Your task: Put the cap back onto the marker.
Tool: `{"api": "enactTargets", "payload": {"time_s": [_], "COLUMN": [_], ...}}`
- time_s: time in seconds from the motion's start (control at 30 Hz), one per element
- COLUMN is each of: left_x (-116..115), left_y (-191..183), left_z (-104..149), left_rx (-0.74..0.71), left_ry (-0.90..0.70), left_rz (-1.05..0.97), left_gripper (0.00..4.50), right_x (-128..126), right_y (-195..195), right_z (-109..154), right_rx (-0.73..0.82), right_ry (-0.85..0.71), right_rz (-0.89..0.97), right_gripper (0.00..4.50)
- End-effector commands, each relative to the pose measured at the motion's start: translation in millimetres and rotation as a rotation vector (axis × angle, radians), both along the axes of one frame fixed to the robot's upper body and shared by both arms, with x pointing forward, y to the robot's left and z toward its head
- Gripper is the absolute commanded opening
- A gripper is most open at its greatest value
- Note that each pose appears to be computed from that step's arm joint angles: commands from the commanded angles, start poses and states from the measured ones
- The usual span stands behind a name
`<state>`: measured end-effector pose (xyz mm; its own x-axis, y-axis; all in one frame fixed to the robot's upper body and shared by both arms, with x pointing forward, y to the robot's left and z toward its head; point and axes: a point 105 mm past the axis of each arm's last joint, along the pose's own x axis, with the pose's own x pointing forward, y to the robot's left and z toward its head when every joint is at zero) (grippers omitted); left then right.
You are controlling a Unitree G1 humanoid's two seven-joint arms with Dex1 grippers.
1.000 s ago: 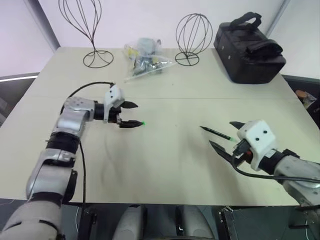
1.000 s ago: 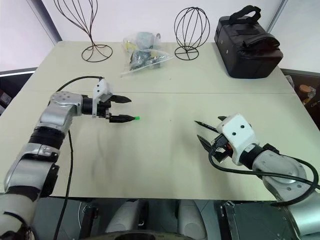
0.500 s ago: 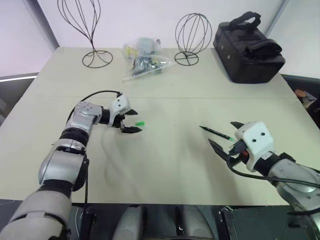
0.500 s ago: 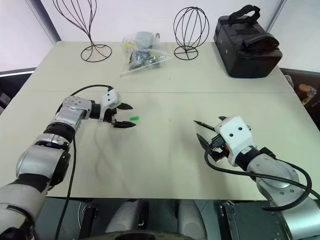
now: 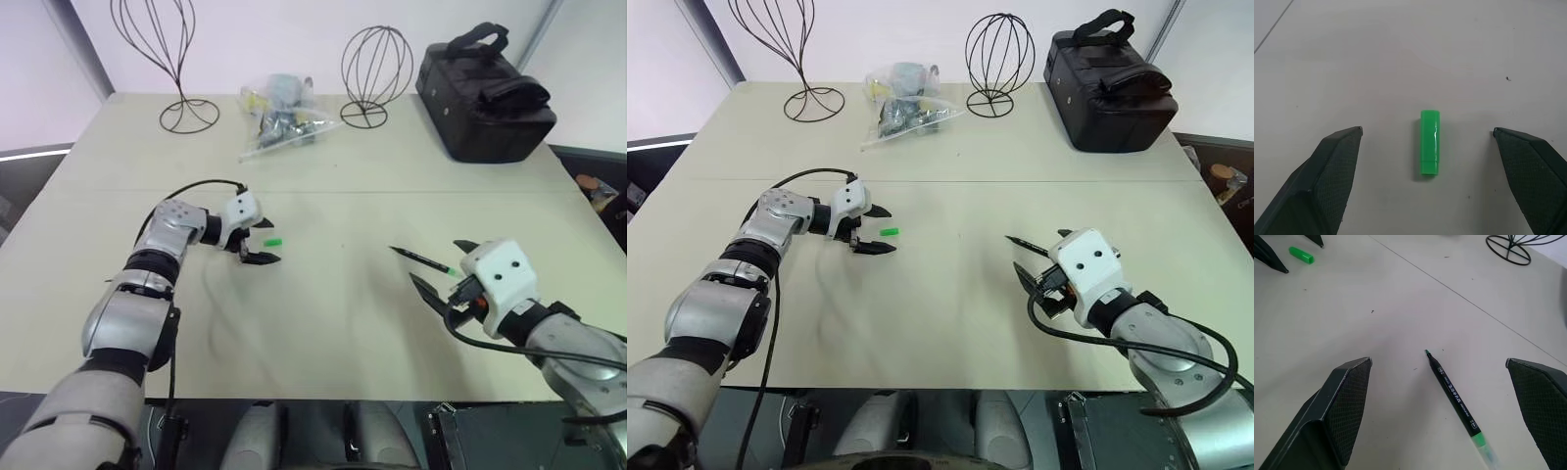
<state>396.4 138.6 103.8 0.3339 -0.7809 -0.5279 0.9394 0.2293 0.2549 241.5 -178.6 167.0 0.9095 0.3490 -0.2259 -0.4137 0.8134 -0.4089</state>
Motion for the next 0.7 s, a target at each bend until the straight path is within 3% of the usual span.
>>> {"api": "enactTargets", "payload": {"time_s": [0.03, 0.33, 0.43, 0.6, 0.63, 0.7], "left_x": [3.2, 2.3, 2.3, 1.7, 1.6, 1.7], "left_y": [3.3, 4.1, 4.2, 2.2, 2.0, 1.7], "left_z": [0.3, -2.2, -2.1, -2.6, -3.0, -3.4], "left_rx": [0.027, 0.029, 0.031, 0.027, 0.028, 0.029], "left_ry": [-0.020, -0.013, -0.011, 0.000, 0.002, 0.006], "left_rz": [0.021, 0.023, 0.022, 0.016, 0.015, 0.017], "left_gripper": [3.70, 3.70, 2.88, 0.34, 0.03, 0.03], "right_x": [-1.9, -1.8, -1.9, -3.5, -3.9, -4.1], "right_y": [2.7, 1.3, 0.9, 0.1, 0.1, -0.3], "right_z": [12.5, 13.5, 13.6, 12.5, 12.4, 12.5], "right_rx": [-0.020, -0.026, -0.026, -0.026, -0.025, -0.024], "right_ry": [-0.053, -0.051, -0.050, -0.046, -0.045, -0.044], "right_rz": [0.016, 0.017, 0.015, 0.009, 0.008, 0.006], "right_gripper": [4.50, 4.50, 4.50, 4.50, 4.50, 4.50]}}
